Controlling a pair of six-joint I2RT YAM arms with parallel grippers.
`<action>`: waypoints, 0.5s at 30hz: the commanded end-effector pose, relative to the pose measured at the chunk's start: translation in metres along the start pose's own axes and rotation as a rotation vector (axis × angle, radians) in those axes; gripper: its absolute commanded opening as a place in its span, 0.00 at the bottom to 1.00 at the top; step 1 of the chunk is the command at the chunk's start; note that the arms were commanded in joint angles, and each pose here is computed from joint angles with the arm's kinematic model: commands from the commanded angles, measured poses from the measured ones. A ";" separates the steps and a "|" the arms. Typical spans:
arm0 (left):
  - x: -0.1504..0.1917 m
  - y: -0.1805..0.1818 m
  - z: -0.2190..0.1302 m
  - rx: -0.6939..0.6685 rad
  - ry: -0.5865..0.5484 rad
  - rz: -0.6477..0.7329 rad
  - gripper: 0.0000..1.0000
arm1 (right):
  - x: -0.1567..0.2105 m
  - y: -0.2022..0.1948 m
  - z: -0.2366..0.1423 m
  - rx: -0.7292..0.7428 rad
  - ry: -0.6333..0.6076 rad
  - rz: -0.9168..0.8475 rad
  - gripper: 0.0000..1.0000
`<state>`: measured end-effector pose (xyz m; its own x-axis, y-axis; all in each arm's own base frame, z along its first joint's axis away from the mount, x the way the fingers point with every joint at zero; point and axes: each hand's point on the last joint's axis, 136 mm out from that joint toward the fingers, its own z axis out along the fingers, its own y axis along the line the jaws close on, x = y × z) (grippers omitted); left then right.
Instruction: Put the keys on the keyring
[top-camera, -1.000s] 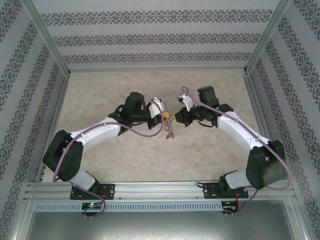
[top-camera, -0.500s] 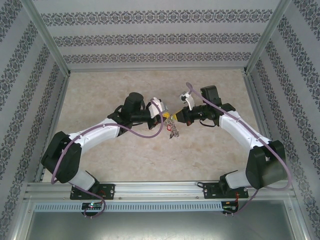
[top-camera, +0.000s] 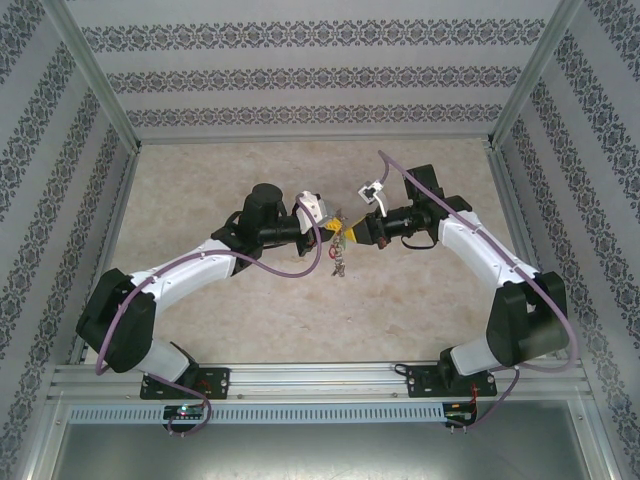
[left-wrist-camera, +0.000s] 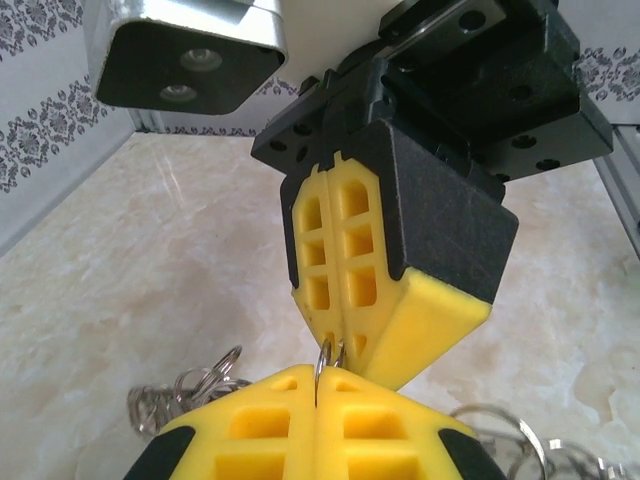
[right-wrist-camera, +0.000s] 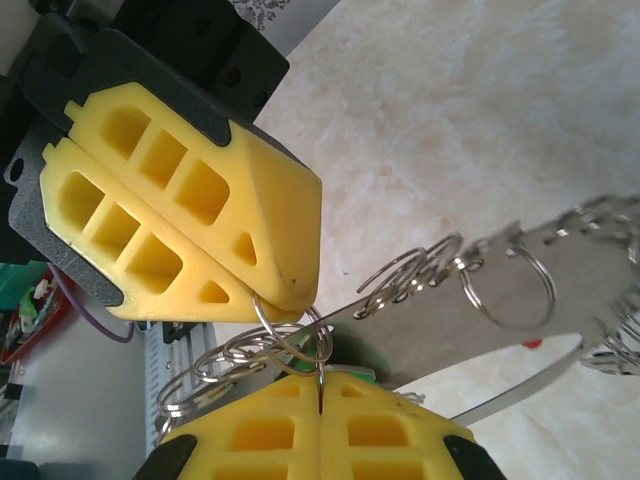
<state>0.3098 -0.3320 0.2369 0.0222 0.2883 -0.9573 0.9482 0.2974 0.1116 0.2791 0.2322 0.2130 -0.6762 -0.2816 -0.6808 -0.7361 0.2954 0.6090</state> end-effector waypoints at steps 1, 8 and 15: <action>-0.047 -0.002 -0.010 -0.010 -0.149 0.070 0.00 | -0.004 0.007 -0.003 -0.031 -0.001 -0.012 0.12; -0.047 -0.003 -0.010 0.002 -0.153 0.055 0.00 | -0.007 0.003 -0.015 0.077 -0.013 -0.113 0.27; -0.051 -0.005 -0.010 0.023 -0.167 0.043 0.00 | -0.008 0.015 -0.035 0.210 -0.033 -0.385 0.27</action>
<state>0.3099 -0.3352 0.2493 0.0315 0.2351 -0.9715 0.9495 0.2966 0.1025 0.2750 0.2169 0.2340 -0.4997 -0.3299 -0.8009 -0.8540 0.3426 0.3916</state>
